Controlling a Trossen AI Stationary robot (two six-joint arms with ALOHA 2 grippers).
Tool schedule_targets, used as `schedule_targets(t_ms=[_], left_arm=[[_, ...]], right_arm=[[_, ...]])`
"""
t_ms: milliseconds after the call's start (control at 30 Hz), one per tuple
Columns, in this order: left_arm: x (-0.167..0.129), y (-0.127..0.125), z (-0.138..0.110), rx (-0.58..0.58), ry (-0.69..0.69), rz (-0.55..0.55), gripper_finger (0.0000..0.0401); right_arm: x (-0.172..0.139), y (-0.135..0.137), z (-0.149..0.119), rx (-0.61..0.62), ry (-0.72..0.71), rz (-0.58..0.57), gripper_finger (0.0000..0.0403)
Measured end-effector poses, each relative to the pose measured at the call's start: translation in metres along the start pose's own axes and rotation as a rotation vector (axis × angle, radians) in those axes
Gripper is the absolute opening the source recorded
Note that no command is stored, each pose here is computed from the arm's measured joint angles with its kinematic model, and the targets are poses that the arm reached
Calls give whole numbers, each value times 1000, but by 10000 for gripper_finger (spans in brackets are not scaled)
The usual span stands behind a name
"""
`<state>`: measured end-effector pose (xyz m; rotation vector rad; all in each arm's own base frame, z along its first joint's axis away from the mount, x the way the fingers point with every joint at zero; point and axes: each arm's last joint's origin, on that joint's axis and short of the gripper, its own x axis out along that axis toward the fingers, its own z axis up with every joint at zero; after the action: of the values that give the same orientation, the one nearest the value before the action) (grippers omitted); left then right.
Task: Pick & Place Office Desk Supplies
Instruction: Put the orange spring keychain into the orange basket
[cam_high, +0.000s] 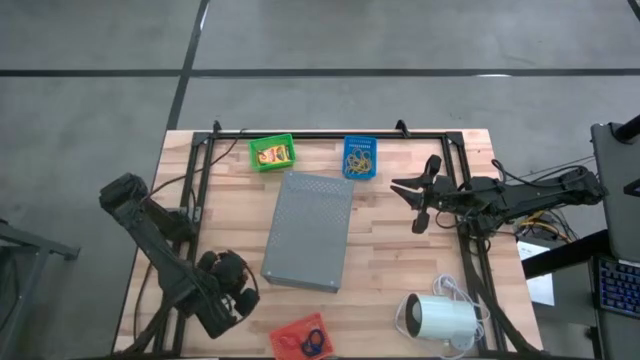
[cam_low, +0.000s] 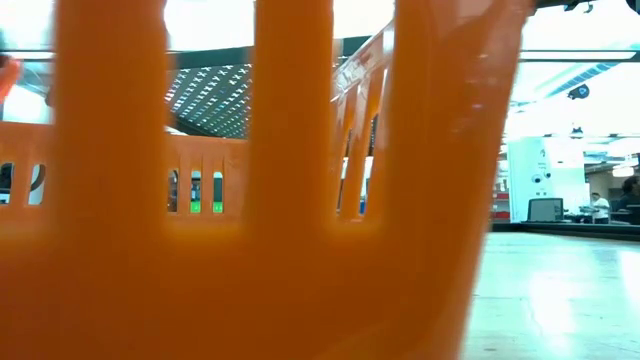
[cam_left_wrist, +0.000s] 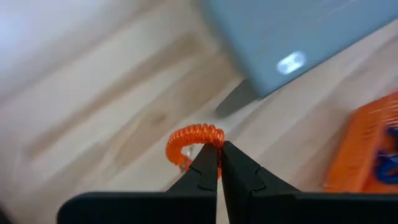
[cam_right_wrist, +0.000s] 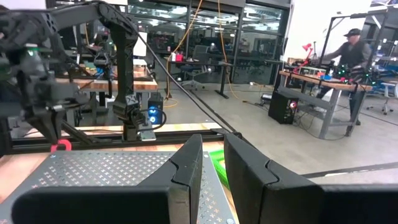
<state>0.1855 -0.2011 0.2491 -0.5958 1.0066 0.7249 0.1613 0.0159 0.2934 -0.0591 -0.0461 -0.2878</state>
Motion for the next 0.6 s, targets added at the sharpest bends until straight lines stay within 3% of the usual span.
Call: schedule_targets(t_ms=[267, 600], left_arm=[[-23, -15, 5, 137, -264, -162, 6], [-47, -39, -14, 341, -500, -401, 6]], right_arm=[[0, 0, 0, 0, 0, 0, 63], [0, 0, 0, 0, 0, 0, 63]])
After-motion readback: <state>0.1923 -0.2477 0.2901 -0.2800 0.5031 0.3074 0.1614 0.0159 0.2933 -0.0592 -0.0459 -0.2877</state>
